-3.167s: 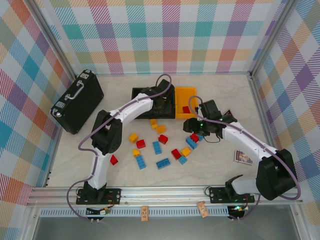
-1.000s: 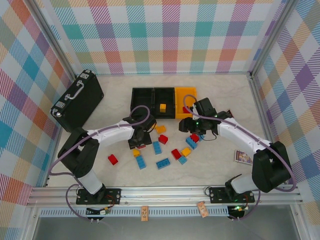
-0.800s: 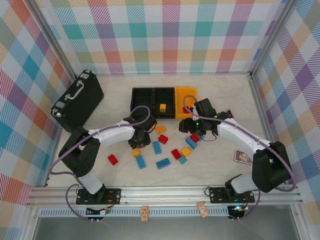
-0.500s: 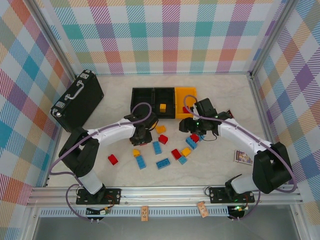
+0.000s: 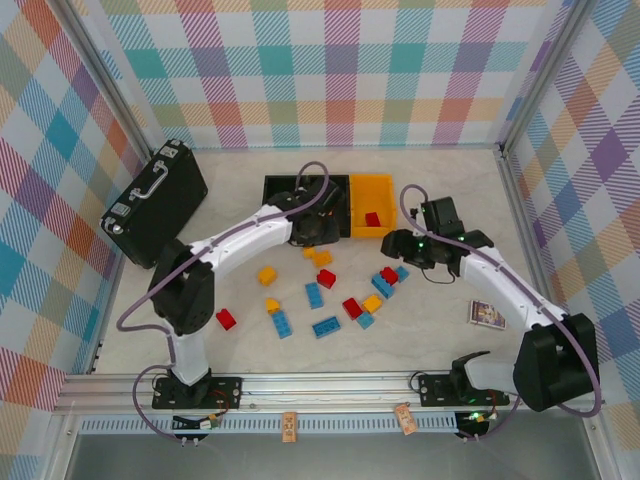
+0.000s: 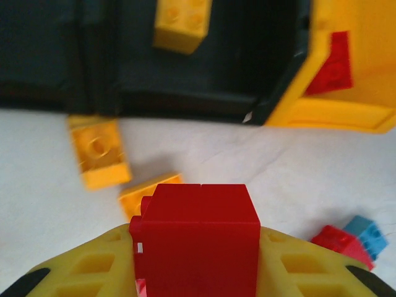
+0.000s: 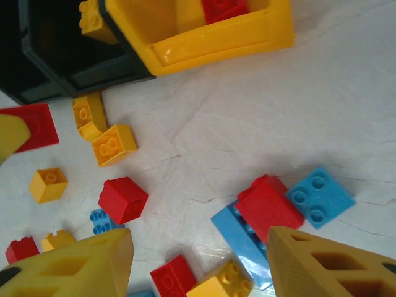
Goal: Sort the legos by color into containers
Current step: Place the lego in the container.
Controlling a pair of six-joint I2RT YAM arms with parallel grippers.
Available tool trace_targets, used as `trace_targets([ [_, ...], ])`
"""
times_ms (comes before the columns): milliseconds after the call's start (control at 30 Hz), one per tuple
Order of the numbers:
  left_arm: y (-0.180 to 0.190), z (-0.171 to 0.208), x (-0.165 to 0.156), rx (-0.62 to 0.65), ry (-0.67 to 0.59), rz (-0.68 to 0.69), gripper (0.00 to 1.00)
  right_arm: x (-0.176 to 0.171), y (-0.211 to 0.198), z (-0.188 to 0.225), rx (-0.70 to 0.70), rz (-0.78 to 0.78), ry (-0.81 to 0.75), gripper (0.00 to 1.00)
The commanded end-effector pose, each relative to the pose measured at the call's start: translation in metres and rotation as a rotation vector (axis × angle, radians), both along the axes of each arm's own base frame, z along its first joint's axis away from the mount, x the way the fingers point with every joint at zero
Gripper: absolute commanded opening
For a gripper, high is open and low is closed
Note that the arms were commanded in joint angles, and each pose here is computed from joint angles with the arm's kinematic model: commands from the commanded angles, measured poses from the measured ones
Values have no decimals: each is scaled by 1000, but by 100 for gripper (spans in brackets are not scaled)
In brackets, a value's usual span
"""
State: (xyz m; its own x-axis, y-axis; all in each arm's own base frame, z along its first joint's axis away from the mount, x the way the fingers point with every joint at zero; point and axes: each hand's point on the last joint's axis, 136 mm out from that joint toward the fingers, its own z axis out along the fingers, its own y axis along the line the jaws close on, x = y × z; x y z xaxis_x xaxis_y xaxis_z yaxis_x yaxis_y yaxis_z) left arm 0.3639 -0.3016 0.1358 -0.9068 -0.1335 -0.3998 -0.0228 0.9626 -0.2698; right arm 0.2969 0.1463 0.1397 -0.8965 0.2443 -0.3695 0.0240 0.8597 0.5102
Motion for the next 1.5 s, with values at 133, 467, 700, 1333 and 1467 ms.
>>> trace_targets([
  [133, -58, 11, 32, -87, -50, -116, 31, -7, -15, -1, 31, -59, 16, 60],
  [467, -109, 5, 76, -132, -102, -183, 32, -6, -22, -7, 41, -83, 27, 60],
  [700, -131, -8, 94, -150, -99, -205, 33, -8, -27, -8, 39, -96, 26, 60],
  [1333, -135, 27, 91, -208, -143, -212, 59, -4, -28, 0, 41, -94, 9, 60],
  [1467, -129, 48, 75, -222, -157, -231, 58, -2, -27, 3, 46, -87, 0, 60],
])
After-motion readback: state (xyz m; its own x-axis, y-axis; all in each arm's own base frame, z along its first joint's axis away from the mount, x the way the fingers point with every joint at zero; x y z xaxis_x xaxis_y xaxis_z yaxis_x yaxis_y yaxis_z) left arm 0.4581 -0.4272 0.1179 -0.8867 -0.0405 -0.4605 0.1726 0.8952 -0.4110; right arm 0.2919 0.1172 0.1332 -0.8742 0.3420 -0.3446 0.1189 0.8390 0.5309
